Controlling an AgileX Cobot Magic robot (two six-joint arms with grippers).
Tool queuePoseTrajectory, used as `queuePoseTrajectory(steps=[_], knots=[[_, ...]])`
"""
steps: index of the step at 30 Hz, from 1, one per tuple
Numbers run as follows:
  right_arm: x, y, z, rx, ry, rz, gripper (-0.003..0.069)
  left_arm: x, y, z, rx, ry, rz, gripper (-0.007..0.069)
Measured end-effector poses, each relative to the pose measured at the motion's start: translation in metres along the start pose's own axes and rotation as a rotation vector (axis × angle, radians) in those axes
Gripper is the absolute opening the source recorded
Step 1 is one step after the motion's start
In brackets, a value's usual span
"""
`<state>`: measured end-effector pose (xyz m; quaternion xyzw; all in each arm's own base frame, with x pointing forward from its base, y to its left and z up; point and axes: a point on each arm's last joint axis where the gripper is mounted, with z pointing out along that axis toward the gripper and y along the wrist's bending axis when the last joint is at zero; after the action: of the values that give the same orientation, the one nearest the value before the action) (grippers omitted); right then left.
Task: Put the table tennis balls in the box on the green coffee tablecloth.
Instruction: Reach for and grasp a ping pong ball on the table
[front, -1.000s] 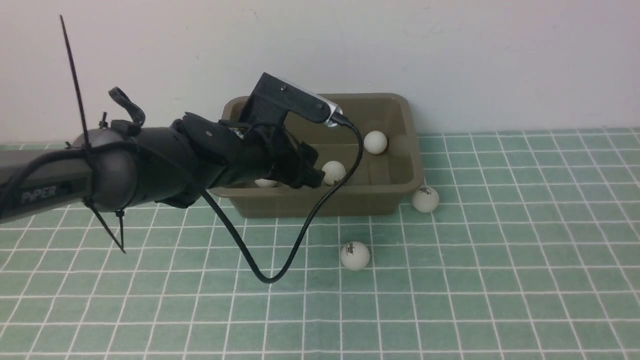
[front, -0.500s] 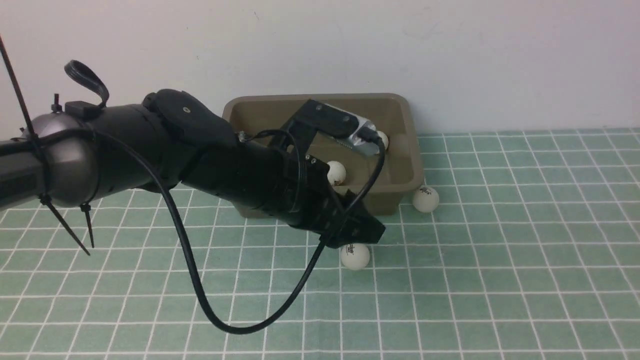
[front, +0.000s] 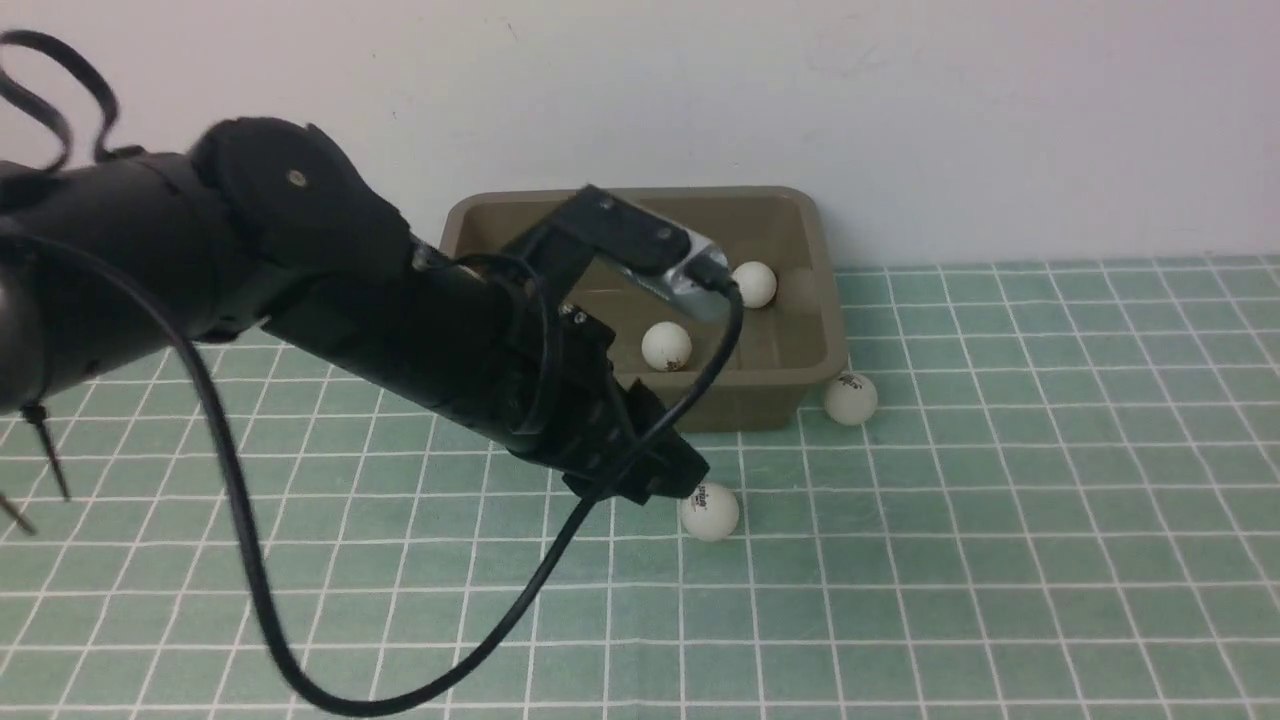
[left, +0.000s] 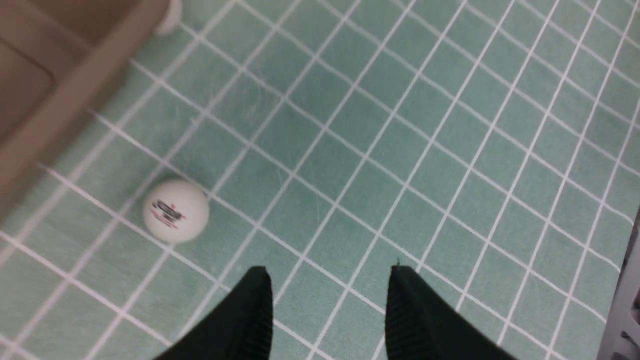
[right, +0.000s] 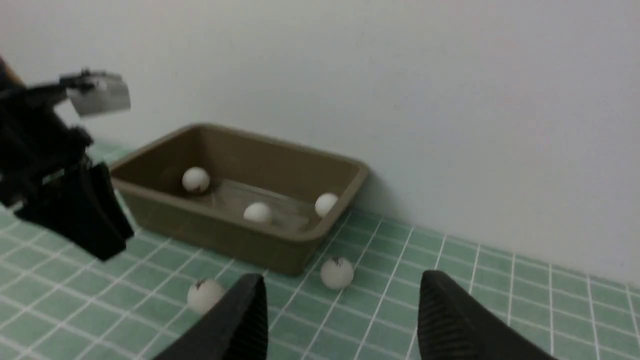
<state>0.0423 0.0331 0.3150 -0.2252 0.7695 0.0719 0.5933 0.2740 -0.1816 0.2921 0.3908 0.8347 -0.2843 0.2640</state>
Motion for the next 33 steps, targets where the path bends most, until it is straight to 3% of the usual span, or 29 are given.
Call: queuePoseTrajectory(steps=[4, 9, 14, 26, 33], knots=[[-0.004, -0.002, 0.019, -0.087, 0.041, 0.02, 0.0379, -0.005, -0.016, -0.035, -0.063, -0.053, 0.052, 0.0289], [-0.008, -0.004, 0.044, -0.193, 0.061, 0.031, 0.0379, 0.001, -0.023, -0.069, -0.225, -0.035, 0.061, 0.0289], [-0.008, -0.007, 0.059, -0.233, 0.088, 0.04, 0.0379, 0.006, -0.027, -0.096, -0.366, -0.041, 0.05, 0.0289], [0.008, -0.02, 0.122, -0.367, 0.26, 0.143, 0.0379, 0.005, -0.042, -0.13, -0.451, -0.179, 0.041, 0.0289], [-0.016, -0.033, 0.158, -0.486, 0.298, 0.162, 0.0379, -0.002, -0.043, -0.134, -0.467, -0.264, 0.048, 0.0289]])
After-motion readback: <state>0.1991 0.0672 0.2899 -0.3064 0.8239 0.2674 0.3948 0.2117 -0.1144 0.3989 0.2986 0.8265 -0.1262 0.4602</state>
